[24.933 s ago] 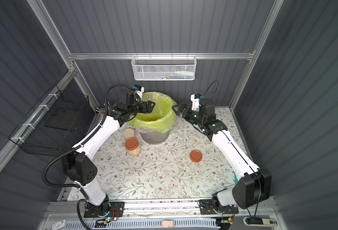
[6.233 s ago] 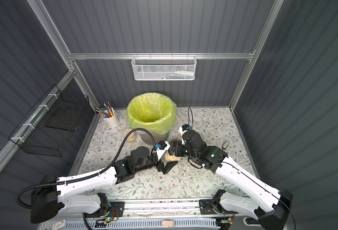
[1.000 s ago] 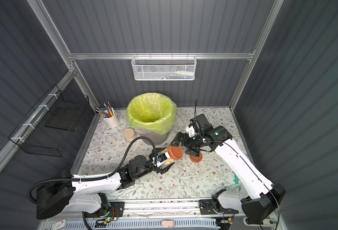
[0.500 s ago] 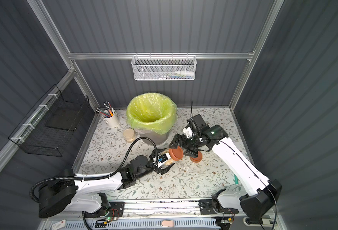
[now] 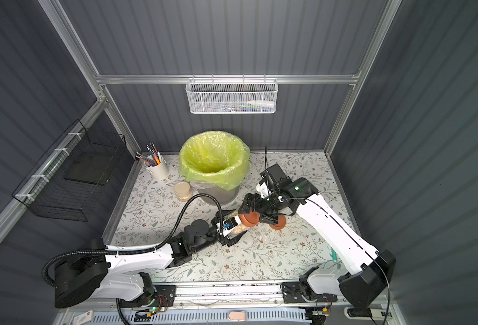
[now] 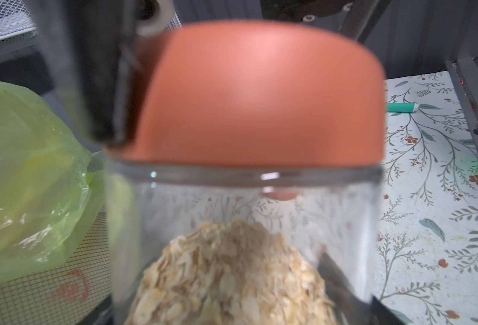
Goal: Empty expired oatmeal from jars
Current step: Unscrew the lid from the jar.
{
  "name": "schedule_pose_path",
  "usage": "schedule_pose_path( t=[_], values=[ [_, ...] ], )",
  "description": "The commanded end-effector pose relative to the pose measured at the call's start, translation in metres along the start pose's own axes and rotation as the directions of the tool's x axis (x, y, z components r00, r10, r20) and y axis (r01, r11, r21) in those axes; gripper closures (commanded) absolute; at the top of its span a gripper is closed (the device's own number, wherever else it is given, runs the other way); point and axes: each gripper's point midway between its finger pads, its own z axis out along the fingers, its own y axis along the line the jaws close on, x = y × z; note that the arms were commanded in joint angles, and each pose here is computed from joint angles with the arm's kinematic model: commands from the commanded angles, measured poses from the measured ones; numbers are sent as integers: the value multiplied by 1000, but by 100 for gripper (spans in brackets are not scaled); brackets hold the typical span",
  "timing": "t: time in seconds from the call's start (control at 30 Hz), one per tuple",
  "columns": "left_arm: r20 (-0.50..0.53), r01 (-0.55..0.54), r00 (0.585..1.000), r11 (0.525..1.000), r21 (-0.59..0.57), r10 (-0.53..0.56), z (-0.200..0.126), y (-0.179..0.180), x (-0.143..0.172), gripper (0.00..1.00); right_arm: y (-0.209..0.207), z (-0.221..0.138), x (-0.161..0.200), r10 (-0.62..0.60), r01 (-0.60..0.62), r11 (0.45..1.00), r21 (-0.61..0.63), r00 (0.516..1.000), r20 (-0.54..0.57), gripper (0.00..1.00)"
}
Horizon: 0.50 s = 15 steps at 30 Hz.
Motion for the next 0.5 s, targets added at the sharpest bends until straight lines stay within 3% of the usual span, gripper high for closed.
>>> schedule_pose_path(
  t=[0.0,0.2,0.47],
  values=[
    [183,39,983,997,-59,-27,-9,19,-50,73,4,2,4,-48,48,999,-18,999,-9,14],
    [233,122,966,992,-28,-113,-15,18,-57,73,19,-9,-2,-188,193,979,-63,979,75,22],
    [266,177,947,984,29,-178,-22,19,-61,73,34,-10,-4,-474,486,869,-90,871,127,27]
  ],
)
